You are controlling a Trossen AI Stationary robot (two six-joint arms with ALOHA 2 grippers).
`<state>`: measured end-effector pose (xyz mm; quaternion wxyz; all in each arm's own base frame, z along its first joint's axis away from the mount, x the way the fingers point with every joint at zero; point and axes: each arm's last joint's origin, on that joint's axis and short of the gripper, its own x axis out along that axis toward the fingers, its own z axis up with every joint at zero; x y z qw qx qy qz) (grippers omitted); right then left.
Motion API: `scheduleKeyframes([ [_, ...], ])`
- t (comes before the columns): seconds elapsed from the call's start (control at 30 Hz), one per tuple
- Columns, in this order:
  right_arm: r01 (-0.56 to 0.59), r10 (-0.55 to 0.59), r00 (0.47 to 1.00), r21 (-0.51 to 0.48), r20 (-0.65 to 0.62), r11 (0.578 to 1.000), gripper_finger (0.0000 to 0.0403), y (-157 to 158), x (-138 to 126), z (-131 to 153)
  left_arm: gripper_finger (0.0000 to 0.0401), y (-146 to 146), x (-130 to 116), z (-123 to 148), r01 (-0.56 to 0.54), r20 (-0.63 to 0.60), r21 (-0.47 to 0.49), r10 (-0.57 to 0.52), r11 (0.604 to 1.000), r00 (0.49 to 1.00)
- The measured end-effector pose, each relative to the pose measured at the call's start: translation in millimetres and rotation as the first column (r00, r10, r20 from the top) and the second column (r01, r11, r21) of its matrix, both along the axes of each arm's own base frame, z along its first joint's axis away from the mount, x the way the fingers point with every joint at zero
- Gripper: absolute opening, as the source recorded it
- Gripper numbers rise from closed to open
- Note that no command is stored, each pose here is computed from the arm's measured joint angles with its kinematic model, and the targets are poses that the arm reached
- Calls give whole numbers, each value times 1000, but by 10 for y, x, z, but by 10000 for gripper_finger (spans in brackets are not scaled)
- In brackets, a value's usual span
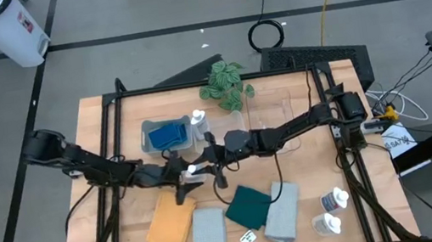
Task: Pick & Place Kitchen Items
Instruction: Put the white plastic restorer bottle into the white bin
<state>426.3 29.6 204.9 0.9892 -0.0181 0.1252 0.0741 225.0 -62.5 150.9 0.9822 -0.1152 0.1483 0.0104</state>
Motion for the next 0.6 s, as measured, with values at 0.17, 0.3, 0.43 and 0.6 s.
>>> scheduleKeyframes([
  [0.17, -16, 16, 1000, -14, -19, 1000, 71, 59, -83, 143, 307, -20, -66, 120, 13, 25, -8, -13, 1000, 1000],
  [0.3, -30, 28, 998, -33, -53, 999, 71, 95, -193, 287, 307, -49, -97, 186, 31, 53, -15, -30, 999, 998],
  [0.43, -9, 6, 998, -55, -67, 998, 71, 130, -285, 415, 311, -75, -108, 191, 43, 56, -15, -42, 999, 998],
  [0.6, 31, -33, 999, -111, -17, 993, 71, 182, -427, 574, 312, -81, -111, 189, 41, 53, -6, -41, 999, 998],
])
